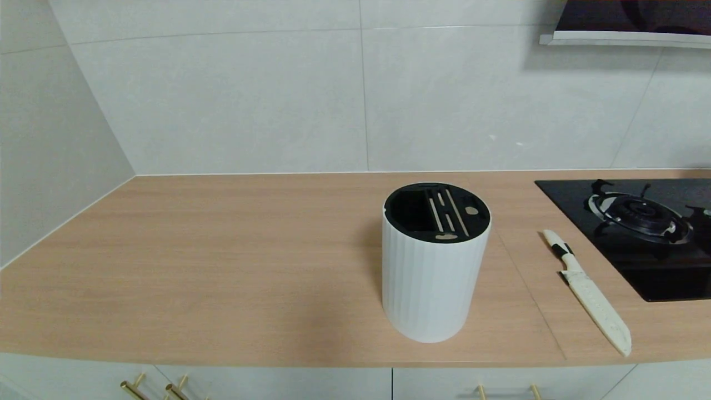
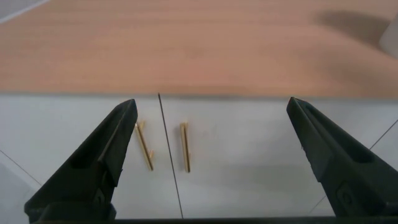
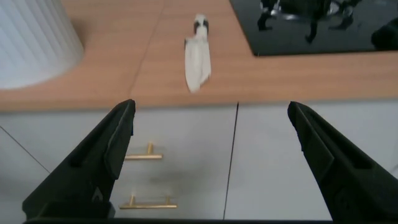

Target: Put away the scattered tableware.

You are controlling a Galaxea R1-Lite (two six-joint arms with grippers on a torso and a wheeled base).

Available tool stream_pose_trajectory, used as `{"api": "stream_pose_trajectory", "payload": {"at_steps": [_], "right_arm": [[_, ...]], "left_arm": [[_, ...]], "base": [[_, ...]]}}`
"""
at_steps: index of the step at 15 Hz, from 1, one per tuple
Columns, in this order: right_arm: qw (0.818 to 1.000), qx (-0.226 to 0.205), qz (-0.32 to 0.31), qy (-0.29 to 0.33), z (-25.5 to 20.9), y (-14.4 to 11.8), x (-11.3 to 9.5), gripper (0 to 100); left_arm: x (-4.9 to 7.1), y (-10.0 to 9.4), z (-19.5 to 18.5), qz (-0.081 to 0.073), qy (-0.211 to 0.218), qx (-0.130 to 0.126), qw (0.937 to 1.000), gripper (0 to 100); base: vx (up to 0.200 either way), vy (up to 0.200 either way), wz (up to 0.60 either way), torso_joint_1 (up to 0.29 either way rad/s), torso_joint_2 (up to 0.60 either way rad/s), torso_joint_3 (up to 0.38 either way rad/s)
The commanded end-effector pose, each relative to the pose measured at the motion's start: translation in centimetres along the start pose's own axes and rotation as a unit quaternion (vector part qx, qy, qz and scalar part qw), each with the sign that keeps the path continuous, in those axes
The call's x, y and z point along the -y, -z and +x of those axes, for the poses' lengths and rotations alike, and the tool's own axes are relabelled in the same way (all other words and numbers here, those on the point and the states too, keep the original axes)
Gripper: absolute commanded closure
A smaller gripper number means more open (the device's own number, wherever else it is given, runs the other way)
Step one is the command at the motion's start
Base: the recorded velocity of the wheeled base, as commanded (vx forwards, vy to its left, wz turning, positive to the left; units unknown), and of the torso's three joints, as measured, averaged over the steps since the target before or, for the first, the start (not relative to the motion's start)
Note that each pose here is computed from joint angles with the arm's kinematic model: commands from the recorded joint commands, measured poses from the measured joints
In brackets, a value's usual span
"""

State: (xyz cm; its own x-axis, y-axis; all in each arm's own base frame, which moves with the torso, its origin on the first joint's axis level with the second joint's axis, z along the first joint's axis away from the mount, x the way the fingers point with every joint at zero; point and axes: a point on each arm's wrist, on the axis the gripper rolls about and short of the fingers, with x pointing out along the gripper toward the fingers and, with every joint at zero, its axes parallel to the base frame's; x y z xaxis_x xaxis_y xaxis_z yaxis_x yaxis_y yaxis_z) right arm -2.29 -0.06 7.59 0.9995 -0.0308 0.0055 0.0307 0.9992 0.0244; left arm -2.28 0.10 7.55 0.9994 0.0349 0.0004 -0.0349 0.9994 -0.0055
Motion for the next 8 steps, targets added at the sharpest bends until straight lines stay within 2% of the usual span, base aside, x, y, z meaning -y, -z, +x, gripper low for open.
{"api": "stream_pose_trajectory", "payload": {"at_steps": [1, 8], "right_arm": [[1.000, 0.000, 0.000, 0.000, 0.01, -0.01, 0.00, 0], [1.000, 0.000, 0.000, 0.001, 0.01, -0.01, 0.00, 0]], "left_arm": [[0.00, -0.02, 0.00, 0.000, 0.000, 0.001, 1.0000, 0], [0.00, 0.00, 0.00, 0.000, 0.000, 0.000, 1.0000, 0]], "base": [[0.000, 0.000, 0.00, 0.256, -0.54, -0.300], [0.000, 0.000, 0.00, 0.276, -0.58, -0.309]]}}
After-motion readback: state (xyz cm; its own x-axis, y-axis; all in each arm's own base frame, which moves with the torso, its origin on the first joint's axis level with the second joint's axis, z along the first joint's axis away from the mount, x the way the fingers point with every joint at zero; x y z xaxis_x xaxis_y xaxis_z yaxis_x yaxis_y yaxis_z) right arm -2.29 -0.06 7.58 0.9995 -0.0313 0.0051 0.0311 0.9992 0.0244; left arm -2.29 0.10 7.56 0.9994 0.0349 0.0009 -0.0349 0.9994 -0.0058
